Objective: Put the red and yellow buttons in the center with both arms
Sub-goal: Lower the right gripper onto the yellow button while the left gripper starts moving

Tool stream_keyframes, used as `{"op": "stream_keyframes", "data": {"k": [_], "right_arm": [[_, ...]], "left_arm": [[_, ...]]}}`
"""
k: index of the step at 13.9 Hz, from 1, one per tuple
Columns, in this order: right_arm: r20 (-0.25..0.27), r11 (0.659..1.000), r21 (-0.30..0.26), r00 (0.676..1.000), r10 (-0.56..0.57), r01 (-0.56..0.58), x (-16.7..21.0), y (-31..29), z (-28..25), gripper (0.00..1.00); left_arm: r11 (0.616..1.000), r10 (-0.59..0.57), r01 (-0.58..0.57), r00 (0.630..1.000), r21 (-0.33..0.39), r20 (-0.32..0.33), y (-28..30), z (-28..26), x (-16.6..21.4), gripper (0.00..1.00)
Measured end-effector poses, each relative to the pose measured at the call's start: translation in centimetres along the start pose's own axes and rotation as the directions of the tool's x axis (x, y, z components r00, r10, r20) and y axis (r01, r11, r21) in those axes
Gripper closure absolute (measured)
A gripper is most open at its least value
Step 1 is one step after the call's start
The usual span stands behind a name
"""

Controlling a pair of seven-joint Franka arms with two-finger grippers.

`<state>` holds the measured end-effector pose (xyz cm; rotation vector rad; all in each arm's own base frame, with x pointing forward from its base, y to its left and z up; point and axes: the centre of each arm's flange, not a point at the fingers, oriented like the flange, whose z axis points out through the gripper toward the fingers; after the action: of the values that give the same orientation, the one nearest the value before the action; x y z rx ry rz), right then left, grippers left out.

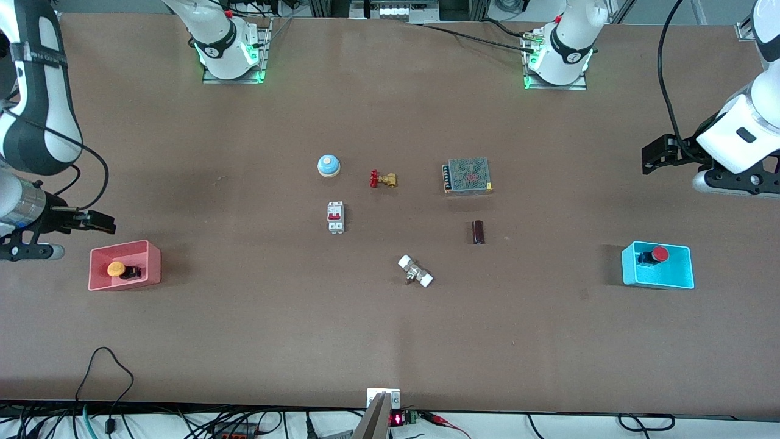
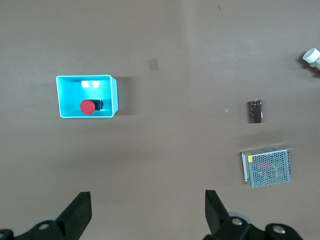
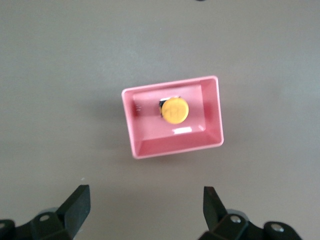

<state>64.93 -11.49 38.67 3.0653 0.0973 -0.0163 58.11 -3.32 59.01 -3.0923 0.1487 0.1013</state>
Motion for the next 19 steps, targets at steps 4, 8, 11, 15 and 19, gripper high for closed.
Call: {"op": "stream_keyframes", "data": {"k": [4, 8, 11, 15, 19], "right_arm": [[-0.040, 0.997, -0.006, 0.996, -0.074, 0.074, 1.2, 0.8, 3.7, 0.00], [-0.053, 0.994, -0.008, 0.992, -0.112, 0.111, 1.9, 0.5, 6.1, 0.00], [-0.076, 0.989, -0.030, 0.986, -0.150, 0.148, 2.3, 0.4, 6.5, 0.00], [-0.108, 0.981, -0.047, 0.975, -0.194, 0.190, 2.6, 2.3, 9.4, 0.00], [-0.103, 0.981, -0.041, 0.975, -0.195, 0.192, 2.6, 2.6, 11.3, 0.00]], "left_arm": [[1.000, -0.001, 0.001, 1.000, 0.000, 0.007, 0.0, 0.0, -0.1, 0.00], [1.000, -0.002, 0.002, 1.000, 0.000, 0.007, -0.1, 0.0, -0.1, 0.00], [1.000, -0.004, 0.004, 1.000, 0.000, 0.011, -0.2, 0.0, -0.1, 0.00], [1.000, -0.004, 0.004, 1.000, 0.015, 0.030, -0.4, 0.2, -0.3, 0.00], [1.000, 0.001, -0.001, 1.000, 0.017, 0.031, -1.0, 0.2, -0.4, 0.00]]}}
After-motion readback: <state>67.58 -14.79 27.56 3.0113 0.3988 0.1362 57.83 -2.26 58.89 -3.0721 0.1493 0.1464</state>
